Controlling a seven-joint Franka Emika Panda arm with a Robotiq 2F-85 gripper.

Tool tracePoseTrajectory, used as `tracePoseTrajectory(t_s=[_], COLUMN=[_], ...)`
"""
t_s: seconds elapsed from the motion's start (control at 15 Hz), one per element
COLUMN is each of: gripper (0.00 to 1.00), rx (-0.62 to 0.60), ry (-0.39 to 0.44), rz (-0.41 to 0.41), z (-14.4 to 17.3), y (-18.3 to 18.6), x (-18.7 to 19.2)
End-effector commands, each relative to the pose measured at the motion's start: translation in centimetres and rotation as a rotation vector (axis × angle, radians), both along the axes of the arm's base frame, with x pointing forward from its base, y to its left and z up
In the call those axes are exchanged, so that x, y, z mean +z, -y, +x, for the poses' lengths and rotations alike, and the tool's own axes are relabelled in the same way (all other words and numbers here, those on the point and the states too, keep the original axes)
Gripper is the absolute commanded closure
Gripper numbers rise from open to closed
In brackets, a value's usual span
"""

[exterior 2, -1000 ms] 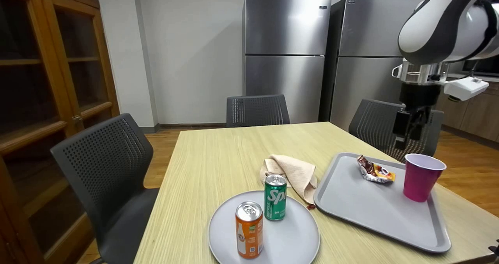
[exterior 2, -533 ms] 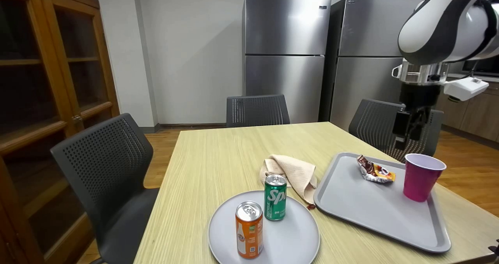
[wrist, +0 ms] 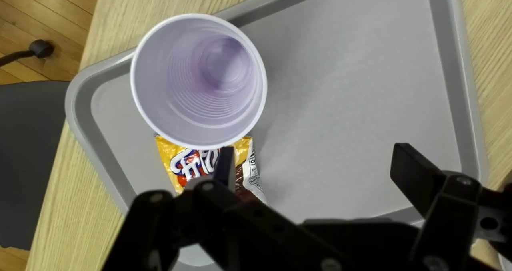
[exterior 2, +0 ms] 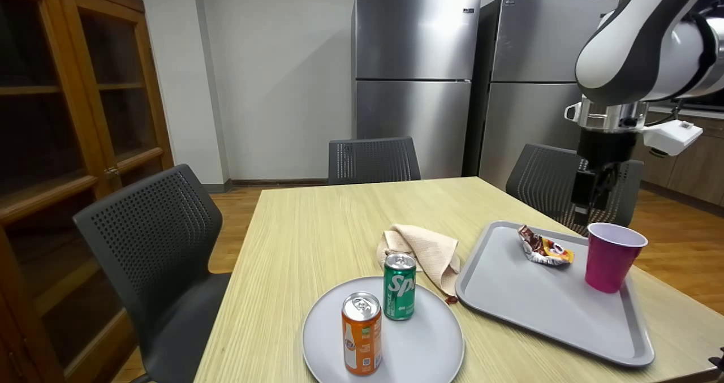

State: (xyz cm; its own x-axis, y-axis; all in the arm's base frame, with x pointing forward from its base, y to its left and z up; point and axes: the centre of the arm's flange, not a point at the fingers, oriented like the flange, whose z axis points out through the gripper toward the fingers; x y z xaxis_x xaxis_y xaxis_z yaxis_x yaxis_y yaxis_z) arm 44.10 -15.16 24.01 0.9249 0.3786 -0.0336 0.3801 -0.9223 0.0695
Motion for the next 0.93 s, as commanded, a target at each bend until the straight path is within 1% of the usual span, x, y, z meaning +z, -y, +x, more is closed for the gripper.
tracePoseTrajectory(t_s=[0.0, 0.53, 0.87], gripper=[0.0, 0.0, 0.0], rx=[0.037, 0.03, 0.022], ry=[0.005, -0.014, -0.027], rz=[0.004, 0.005, 0.005], z=[0.7, 1.0, 1.1], y=[1.3, 3.3, 3.7], x=[-1.3, -3.4, -4.8])
